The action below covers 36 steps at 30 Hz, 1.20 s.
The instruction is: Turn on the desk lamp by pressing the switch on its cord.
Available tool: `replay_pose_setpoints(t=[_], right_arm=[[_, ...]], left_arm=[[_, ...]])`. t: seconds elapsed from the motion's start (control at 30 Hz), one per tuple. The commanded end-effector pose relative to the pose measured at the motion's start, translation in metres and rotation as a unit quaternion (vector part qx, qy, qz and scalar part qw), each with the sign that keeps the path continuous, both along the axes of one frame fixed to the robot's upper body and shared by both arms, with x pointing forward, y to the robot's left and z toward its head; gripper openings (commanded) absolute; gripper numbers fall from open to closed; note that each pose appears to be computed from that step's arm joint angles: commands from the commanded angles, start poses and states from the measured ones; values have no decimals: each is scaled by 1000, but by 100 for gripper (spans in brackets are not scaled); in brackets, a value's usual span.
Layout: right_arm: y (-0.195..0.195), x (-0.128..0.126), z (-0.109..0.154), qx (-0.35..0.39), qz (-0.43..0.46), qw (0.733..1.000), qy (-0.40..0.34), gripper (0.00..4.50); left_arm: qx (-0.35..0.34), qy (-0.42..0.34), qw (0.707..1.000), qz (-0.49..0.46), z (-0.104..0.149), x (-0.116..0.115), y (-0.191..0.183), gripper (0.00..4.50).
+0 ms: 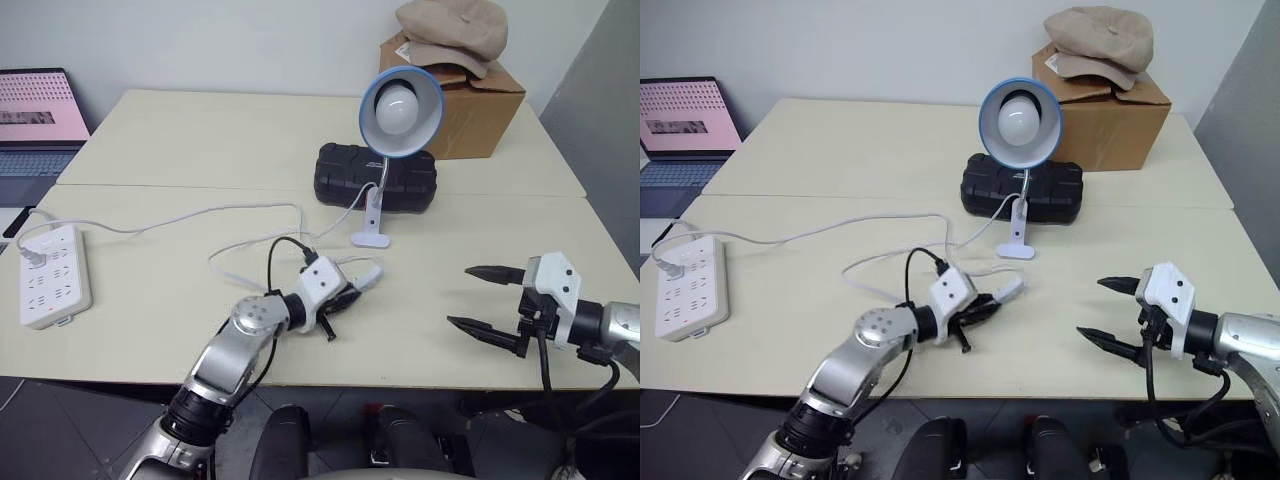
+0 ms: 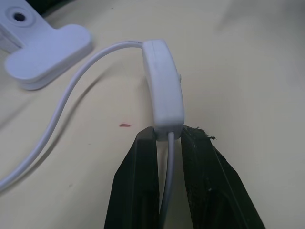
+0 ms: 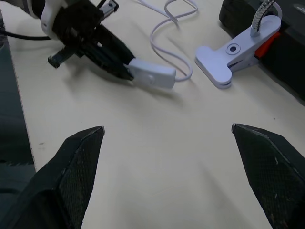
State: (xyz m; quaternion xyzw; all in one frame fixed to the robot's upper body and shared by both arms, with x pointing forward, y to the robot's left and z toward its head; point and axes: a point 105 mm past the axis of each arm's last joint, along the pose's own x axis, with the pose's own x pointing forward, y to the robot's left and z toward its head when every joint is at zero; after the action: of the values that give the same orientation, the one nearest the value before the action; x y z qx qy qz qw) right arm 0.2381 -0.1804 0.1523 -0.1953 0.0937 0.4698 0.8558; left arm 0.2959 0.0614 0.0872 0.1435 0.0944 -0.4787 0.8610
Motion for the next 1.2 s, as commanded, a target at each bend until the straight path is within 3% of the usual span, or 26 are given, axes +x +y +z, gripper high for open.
replay_pose_setpoints(t=[0.03, 0.2, 0.63, 0.97, 1.2], right_arm=[[15, 5, 11, 5, 33, 999, -26, 450], [25, 12, 17, 4, 66, 998, -22, 450], [101, 12, 47, 31, 199, 978, 49, 450], [161, 29, 19, -40, 278, 959, 29, 450], [175, 35, 9, -69, 289, 955, 12, 450]], left_arm=[[-63, 12, 996, -66, 37, -16, 21, 37], [-46, 59, 989, -125, 42, -30, 39, 37], [20, 63, 983, -169, 42, -42, 72, 37], [39, 25, 991, -127, 40, -42, 74, 37], [55, 20, 991, -124, 38, -41, 77, 37]])
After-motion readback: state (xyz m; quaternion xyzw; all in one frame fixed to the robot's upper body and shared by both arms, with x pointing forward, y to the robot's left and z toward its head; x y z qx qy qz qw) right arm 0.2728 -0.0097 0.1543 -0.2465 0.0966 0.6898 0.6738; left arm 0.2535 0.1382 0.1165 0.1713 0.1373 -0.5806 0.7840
